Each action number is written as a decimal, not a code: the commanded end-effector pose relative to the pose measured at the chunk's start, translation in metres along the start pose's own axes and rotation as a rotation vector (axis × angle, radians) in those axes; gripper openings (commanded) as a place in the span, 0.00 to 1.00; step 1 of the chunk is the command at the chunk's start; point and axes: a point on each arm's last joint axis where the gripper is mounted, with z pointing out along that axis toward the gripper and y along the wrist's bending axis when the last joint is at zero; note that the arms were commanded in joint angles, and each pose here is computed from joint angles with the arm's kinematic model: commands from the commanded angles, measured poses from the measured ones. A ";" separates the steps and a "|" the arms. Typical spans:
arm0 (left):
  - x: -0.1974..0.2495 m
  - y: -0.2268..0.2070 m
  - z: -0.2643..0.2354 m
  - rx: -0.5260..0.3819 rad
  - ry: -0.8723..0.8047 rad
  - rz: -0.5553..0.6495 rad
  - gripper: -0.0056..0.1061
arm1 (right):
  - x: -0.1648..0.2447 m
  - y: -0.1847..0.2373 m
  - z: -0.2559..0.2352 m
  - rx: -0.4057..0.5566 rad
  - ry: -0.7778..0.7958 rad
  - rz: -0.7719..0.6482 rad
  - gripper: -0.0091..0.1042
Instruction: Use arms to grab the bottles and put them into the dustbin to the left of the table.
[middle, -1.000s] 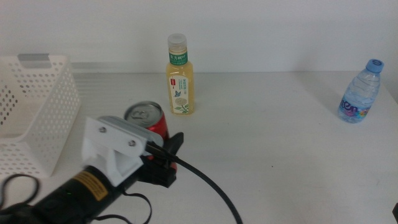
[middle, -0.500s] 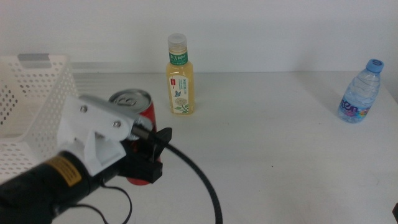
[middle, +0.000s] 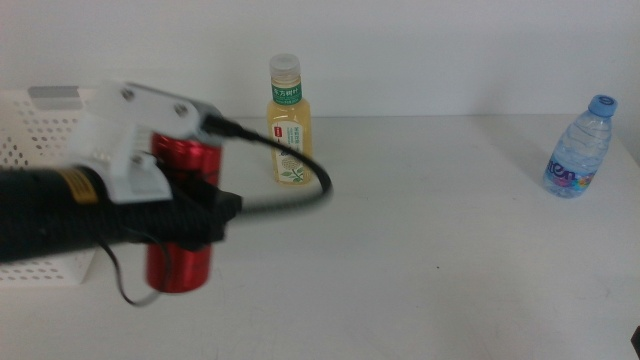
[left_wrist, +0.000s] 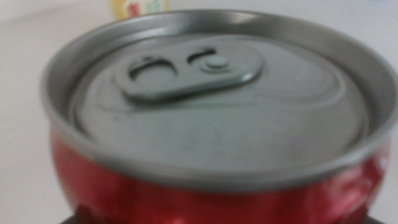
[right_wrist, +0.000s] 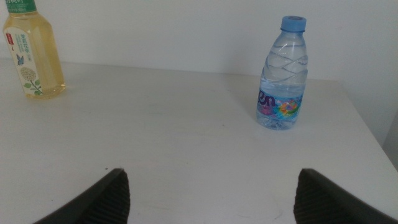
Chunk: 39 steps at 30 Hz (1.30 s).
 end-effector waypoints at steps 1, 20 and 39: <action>-0.030 0.008 -0.019 -0.025 -0.081 -0.030 0.01 | -0.011 0.000 -0.003 0.003 -0.111 -0.015 0.92; -0.087 0.119 -0.025 -0.218 0.293 -0.168 0.01 | -0.011 0.000 -0.003 0.003 -0.111 -0.015 0.92; -0.115 0.266 0.000 -0.392 0.436 -0.277 0.01 | -0.011 0.000 -0.003 0.003 -0.111 -0.015 0.92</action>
